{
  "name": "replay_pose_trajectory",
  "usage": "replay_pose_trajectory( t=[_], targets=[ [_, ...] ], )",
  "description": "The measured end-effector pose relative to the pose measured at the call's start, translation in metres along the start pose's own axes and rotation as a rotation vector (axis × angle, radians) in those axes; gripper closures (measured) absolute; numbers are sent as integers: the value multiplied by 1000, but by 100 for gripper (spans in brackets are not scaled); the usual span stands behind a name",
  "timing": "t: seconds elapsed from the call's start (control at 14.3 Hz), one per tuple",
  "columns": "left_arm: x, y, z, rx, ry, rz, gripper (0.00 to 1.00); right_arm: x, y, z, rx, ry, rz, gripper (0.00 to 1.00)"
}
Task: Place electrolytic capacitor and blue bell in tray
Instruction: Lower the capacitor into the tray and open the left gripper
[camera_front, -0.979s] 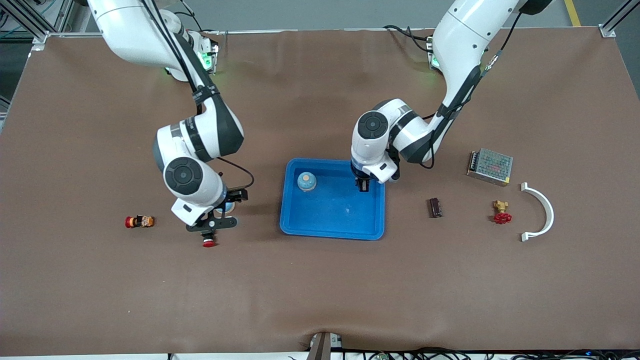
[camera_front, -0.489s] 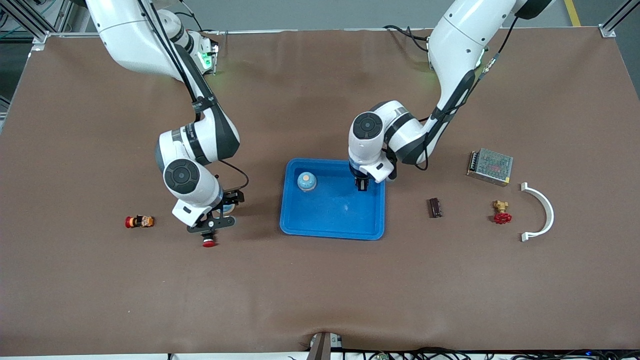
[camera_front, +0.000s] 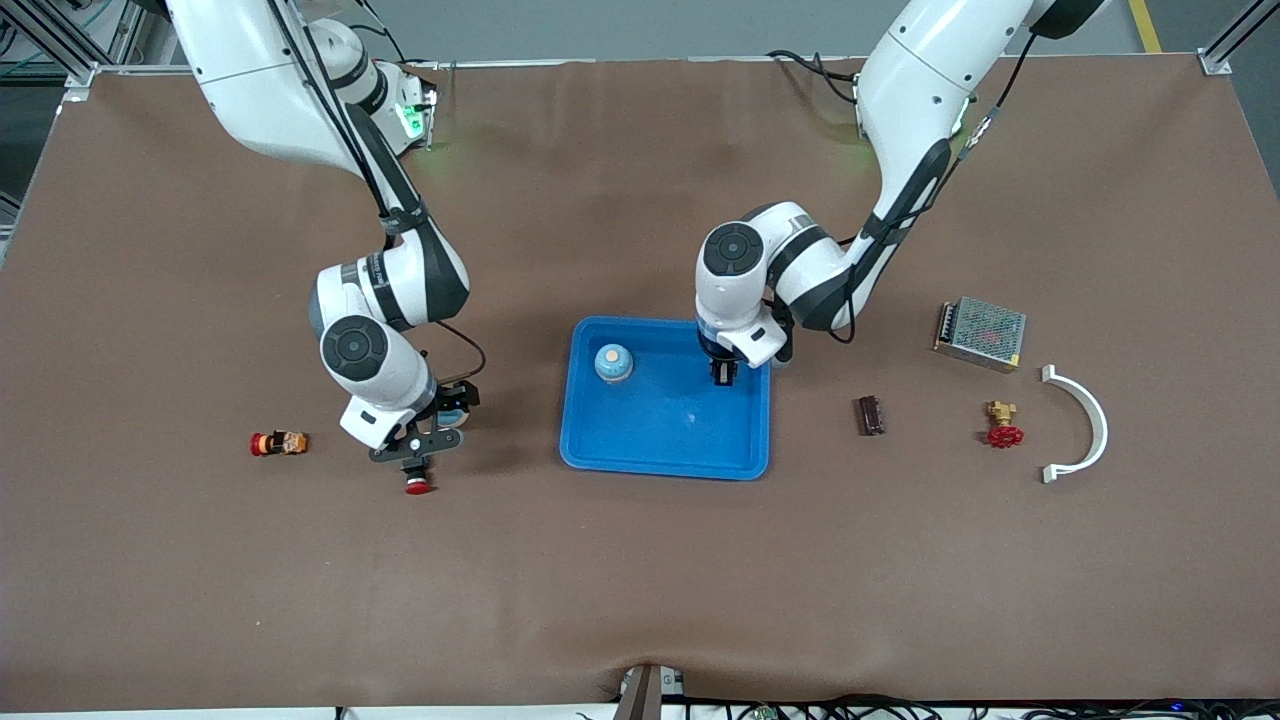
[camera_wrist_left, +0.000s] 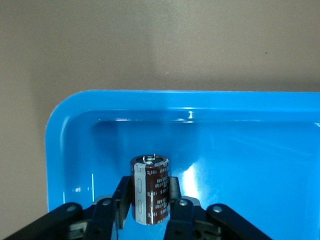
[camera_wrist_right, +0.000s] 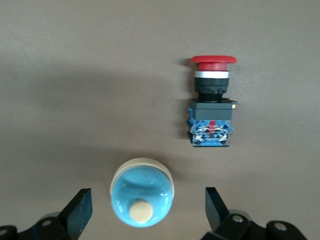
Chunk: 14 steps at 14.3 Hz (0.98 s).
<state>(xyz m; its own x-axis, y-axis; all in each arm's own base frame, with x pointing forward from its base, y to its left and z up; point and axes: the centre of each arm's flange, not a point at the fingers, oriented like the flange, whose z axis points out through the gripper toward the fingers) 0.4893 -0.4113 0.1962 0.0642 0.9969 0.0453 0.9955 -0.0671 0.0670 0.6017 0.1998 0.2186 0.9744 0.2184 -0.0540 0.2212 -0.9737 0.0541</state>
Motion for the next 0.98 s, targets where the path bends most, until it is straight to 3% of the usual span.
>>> replay_pose_trajectory(
  t=[0.42, 0.98],
  targets=[
    [1, 4, -2, -6, -2, -6, 0, -6, 7, 11, 3, 12, -2, 0],
    [22, 24, -19, -15, 31, 64, 0, -17, 1, 25, 15, 1, -1, 0]
  ],
)
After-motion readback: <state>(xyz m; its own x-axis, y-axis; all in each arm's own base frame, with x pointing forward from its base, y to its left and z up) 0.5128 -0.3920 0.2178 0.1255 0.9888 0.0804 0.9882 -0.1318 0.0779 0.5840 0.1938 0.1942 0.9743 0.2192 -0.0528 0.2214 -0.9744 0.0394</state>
